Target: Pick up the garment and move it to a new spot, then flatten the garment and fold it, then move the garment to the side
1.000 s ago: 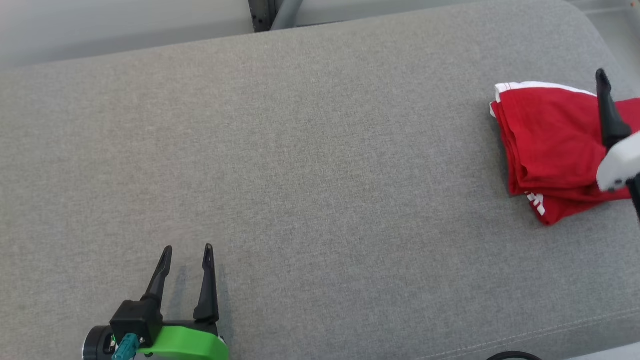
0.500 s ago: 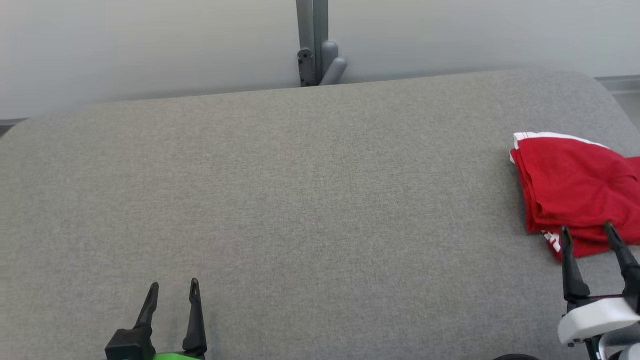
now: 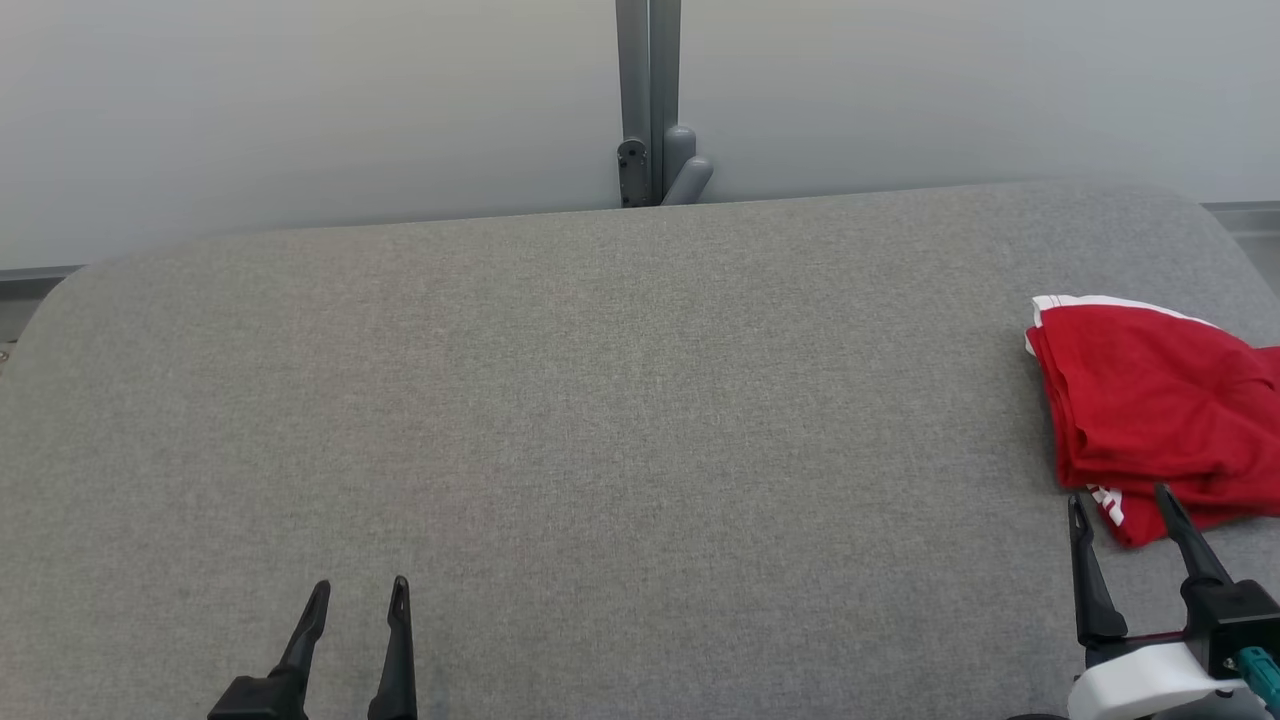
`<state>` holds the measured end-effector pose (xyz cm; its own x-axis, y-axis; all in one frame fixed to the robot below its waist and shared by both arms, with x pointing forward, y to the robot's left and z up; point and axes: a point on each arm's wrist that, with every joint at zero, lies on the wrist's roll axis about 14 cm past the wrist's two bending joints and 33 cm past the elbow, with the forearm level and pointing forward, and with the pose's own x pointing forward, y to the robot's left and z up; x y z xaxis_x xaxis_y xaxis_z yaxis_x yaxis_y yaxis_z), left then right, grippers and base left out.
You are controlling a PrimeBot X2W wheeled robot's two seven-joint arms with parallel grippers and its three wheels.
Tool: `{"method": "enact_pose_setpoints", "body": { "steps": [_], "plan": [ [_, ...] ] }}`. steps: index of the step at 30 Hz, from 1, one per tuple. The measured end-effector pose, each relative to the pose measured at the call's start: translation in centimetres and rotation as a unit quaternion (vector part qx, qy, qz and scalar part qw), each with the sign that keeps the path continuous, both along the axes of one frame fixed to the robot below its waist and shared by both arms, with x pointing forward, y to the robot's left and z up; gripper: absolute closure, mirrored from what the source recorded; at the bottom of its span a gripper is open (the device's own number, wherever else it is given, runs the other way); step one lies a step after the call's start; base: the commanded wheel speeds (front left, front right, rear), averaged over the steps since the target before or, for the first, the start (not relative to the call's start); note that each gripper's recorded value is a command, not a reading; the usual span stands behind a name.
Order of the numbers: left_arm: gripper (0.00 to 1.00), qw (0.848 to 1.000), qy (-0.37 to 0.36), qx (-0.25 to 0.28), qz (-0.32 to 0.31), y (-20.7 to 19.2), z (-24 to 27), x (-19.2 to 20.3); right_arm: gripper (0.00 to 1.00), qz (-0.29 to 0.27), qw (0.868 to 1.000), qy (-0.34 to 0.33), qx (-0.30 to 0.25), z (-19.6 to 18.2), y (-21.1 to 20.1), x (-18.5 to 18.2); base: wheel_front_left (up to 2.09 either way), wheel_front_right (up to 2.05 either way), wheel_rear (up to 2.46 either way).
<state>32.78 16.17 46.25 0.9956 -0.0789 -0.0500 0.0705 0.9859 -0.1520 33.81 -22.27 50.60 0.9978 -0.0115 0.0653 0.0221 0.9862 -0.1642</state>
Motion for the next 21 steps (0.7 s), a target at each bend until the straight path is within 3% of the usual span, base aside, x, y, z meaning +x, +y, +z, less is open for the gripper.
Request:
{"method": "enact_pose_setpoints", "body": {
  "steps": [21],
  "plan": [
    [0.00, 1.000, -0.009, -0.005, -0.006, -0.11, 0.50, -0.01, 0.00, 0.010, 1.000, -0.020, 0.007, 1.19, 0.82, 0.39, 0.00, 0.00, 0.00]
  ]
}}
